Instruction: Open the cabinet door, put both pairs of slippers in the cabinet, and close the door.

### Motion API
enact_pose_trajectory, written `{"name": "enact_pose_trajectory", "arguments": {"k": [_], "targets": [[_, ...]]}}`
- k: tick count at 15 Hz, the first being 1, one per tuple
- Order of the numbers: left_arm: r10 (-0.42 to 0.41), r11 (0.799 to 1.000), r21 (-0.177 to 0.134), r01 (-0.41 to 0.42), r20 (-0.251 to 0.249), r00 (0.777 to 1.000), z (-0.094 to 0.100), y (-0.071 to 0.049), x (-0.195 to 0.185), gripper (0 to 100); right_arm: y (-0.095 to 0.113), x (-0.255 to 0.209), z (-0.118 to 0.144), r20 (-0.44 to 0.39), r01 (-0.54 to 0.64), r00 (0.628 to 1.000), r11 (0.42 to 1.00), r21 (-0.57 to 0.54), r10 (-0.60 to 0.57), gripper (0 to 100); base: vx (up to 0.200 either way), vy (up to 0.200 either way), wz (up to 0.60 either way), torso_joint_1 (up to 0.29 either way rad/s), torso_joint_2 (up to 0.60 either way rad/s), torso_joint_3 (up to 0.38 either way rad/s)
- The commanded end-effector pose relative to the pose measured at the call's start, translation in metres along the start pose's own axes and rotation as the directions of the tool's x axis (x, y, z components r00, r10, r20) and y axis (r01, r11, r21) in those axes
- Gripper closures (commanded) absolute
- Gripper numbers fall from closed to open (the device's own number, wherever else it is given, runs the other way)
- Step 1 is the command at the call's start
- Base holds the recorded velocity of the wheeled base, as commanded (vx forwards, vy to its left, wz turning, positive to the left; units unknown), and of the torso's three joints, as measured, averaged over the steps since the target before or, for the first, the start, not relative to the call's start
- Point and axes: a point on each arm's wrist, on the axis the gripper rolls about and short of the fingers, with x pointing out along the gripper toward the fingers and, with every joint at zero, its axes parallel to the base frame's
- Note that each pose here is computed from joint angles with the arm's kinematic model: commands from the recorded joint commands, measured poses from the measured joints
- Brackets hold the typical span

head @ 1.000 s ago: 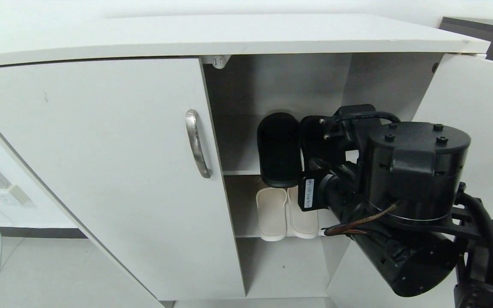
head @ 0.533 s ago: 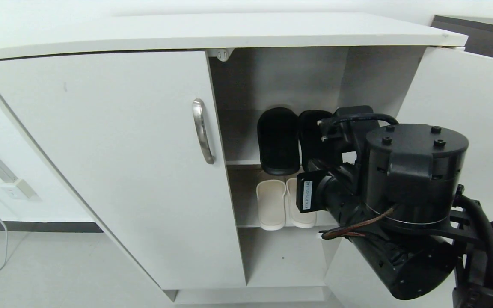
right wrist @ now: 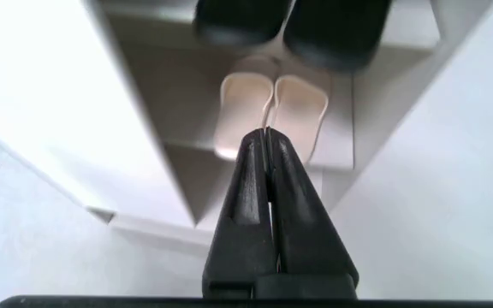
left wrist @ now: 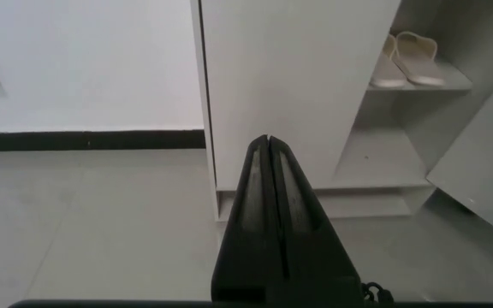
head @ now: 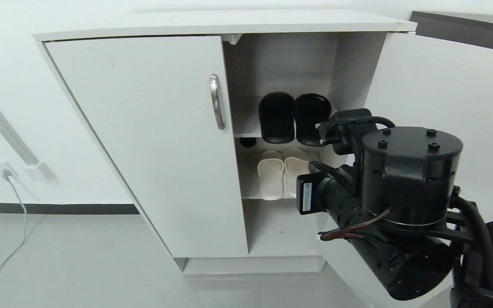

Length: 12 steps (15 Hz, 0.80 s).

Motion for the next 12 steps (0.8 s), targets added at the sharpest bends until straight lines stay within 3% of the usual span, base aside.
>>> {"name": "enact_pose_trajectory", "arguments": {"k": [1, 5, 12], "targets": [[0.0, 1.0, 0.0, 0.0, -0.002, 1.0, 0.0, 0.0, 0.0, 100, 0.001, 0.001, -0.002, -0.005, 0.0, 1.0, 1.0, -0.005, 0.0, 100, -0.2, 0.0, 0.0, -0.002, 0.0, 0.002], [0.0, 1.0, 0.0, 0.0, -0.002, 1.0, 0.0, 0.0, 0.0, 100, -0.002, 0.004, -0.008, -0.018, 0.015, 1.0, 1.0, -0.015, -0.016, 100, -0.2, 0.0, 0.0, 0.002, 0.0, 0.004], [0.0, 1.0, -0.003, 0.0, -0.002, 1.0, 0.0, 0.0, 0.0, 100, -0.011, 0.011, -0.019, -0.038, 0.024, 0.999, 0.999, -0.04, -0.026, 100, 0.0, 0.0, 0.0, 0.0, 0.0, 0.0]]}}
